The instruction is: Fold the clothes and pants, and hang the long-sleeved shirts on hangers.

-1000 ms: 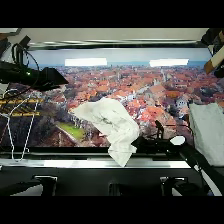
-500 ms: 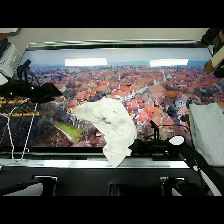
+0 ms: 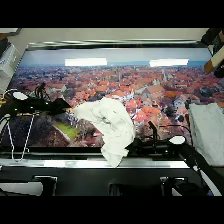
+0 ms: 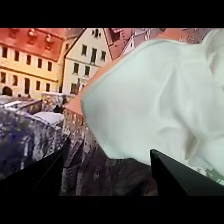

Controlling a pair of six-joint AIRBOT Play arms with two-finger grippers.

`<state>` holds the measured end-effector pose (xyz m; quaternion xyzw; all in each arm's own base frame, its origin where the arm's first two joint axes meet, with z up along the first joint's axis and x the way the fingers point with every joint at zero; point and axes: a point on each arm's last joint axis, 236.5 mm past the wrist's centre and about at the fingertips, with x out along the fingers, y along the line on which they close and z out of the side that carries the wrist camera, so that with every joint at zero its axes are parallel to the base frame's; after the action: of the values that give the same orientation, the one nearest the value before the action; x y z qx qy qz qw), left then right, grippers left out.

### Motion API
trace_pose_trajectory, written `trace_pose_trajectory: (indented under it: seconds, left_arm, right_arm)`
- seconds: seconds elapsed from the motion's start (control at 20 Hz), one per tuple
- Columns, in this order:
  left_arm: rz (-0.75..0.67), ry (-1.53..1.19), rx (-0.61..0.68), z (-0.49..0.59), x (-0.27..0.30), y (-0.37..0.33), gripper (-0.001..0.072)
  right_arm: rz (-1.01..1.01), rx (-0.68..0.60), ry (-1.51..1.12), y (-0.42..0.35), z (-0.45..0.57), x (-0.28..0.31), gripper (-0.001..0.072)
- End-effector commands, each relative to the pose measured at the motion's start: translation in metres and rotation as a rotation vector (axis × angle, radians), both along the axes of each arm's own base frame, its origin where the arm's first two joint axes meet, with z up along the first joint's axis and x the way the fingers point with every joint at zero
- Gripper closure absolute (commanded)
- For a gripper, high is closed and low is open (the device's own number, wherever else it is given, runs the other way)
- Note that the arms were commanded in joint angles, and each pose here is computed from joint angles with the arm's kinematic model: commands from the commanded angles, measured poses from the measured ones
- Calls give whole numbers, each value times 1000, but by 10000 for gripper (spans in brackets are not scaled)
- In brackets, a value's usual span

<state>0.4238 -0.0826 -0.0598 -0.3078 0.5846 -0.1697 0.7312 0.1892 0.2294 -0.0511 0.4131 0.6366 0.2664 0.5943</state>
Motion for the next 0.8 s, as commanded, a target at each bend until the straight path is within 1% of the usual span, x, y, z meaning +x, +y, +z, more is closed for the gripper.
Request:
trace_pose_trajectory:
  seconds: [0.0, 0.2, 0.4, 0.45, 0.5, 0.55, 0.65, 0.75]
  left_arm:
    - [-23, 25, -33, -25, 0, -20, 105]
    - [-44, 21, -9, -40, 3, -38, 105]
    - [-28, -13, 29, -50, 13, -45, 117]
    - [-31, -12, 31, -52, 13, -47, 226]
    - [-34, -9, 31, -54, 13, -49, 525]
    - [-33, -11, 26, -52, 13, -50, 689]
    - [-45, -45, -13, -40, 17, -57, 692]
    - [-82, -100, -37, -12, 27, -64, 693]
  right_arm:
    - [-23, 33, 15, 4, 7, 3, 678]
    - [-20, 53, 24, 6, 11, 1, 678]
    - [-10, 84, 38, 10, 17, -2, 678]
    - [-12, 88, 38, 10, 18, -2, 678]
    - [-17, 94, 39, 11, 19, -1, 678]
    - [-21, 101, 36, 12, 21, 0, 678]
    - [-24, 122, 29, 14, 26, 2, 678]
    - [31, 164, 7, 19, 44, 1, 679]
